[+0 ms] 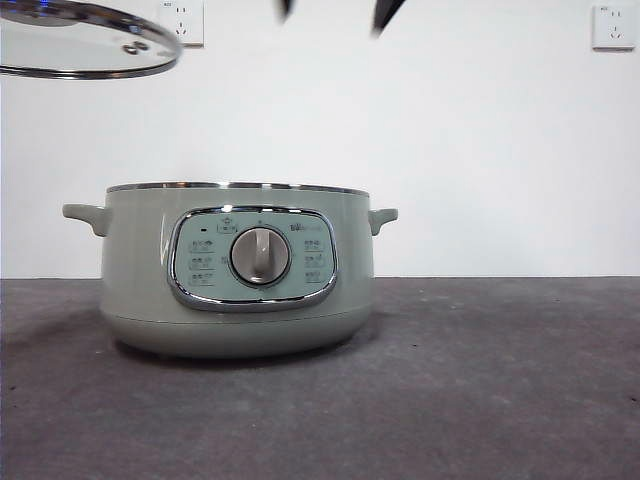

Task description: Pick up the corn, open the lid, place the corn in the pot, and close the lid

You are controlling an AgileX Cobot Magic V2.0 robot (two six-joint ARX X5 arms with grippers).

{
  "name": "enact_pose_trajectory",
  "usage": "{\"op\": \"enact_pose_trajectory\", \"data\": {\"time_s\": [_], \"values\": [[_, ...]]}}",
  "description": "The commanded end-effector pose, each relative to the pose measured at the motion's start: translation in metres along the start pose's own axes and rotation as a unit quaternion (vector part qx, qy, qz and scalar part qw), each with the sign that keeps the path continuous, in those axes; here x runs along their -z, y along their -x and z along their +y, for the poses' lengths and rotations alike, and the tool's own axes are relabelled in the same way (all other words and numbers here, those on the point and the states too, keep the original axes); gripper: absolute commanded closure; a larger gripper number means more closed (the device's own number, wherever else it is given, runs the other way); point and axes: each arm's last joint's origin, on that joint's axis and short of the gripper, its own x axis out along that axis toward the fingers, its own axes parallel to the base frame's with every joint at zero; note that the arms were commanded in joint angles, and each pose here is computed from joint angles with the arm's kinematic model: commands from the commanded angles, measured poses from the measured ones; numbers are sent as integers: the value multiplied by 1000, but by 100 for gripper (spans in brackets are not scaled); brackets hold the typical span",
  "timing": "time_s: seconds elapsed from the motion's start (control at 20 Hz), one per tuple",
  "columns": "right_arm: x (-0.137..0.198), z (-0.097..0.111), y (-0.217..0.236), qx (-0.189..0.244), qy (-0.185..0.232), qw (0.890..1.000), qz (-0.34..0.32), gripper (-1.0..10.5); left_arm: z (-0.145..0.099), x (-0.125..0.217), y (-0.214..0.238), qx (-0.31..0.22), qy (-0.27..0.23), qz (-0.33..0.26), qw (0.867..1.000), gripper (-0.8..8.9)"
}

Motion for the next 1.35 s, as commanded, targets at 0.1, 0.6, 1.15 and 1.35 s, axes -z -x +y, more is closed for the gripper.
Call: {"op": "enact_pose_trajectory", "data": {"time_s": [0.1, 0.6, 1.15, 1.35], "values": [[21, -20, 62, 13, -10, 999, -49, 963, -17, -7, -10, 31, -17, -8, 999, 822], [112, -57, 129, -9, -34, 995, -91, 963, -90, -14, -85, 114, -95, 50, 988, 822], [211, -60, 73, 17, -69, 997, 23, 963, -112, -11, -138, 125, -109, 84, 983, 823], [221, -59, 62, 21, -76, 996, 40, 963, -116, -9, -153, 126, -111, 93, 981, 822]]}}
